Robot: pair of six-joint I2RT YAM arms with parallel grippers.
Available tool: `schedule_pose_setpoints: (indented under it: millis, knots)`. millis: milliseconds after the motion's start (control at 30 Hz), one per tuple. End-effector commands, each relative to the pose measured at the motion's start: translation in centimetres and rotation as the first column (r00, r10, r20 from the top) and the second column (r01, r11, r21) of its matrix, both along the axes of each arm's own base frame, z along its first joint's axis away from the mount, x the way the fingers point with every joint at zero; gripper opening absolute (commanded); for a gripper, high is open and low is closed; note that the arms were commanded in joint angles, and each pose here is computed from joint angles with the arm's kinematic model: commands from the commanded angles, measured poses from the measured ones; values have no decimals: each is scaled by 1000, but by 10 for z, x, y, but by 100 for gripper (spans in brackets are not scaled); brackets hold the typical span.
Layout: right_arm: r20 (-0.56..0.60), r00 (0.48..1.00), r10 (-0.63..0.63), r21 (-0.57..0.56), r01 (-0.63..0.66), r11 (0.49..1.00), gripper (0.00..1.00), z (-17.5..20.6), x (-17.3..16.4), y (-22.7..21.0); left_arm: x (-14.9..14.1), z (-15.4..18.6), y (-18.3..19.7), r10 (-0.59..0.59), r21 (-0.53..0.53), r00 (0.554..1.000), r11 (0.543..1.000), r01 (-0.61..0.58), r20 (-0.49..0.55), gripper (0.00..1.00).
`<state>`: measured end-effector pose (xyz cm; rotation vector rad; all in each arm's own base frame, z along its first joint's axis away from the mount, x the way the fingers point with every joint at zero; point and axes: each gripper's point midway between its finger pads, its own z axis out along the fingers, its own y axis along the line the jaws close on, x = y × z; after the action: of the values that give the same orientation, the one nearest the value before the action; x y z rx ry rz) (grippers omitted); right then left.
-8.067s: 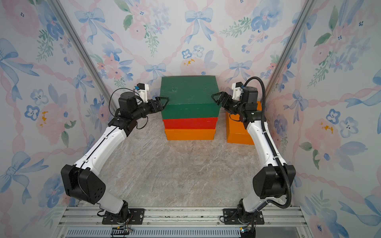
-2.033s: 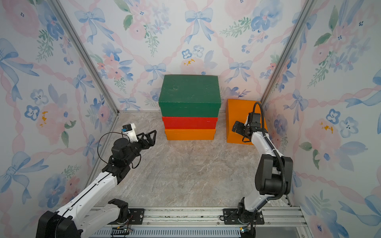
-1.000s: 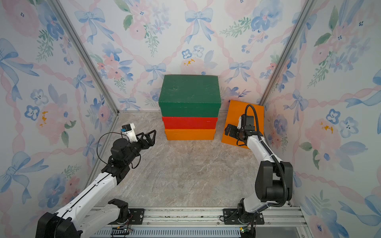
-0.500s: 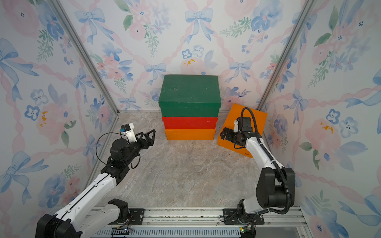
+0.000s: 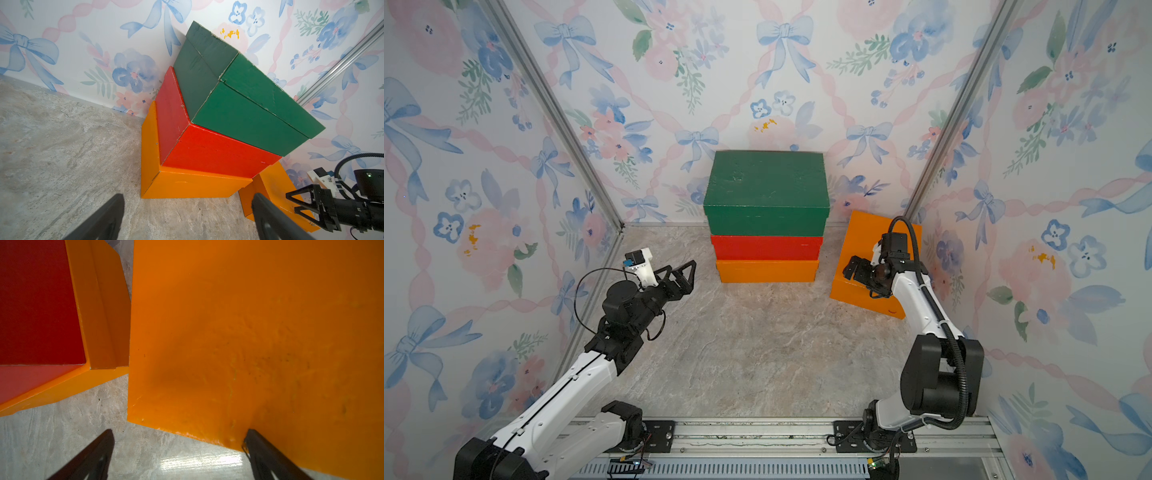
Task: Stack the shoeboxes
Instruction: Move the shoebox to the center of the board.
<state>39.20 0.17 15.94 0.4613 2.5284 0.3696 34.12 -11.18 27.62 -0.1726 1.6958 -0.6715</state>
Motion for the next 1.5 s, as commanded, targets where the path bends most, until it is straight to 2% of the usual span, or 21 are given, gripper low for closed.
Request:
schedule_pose_setpoints:
  millis: [0, 200, 667, 1467]
  knots:
    - [7, 1000, -5, -28, 5, 1000, 98, 11, 1, -8, 0, 10, -1, -8, 1, 1000, 1000, 8, 19, 98]
    - [23, 999, -46, -32, 47, 998, 98, 19, 7, -24, 2, 10, -2, -12, 2, 1000, 1000, 12, 14, 98]
    - [-61, 995, -74, -148, 64, 987, 98, -14, -4, -37, 2, 7, -6, -21, 6, 1000, 1000, 21, 6, 98]
    - [-174, 982, 76, -117, -97, 988, 99, -62, -37, 25, -1, 6, -2, -8, 2, 1000, 1000, 8, 12, 98]
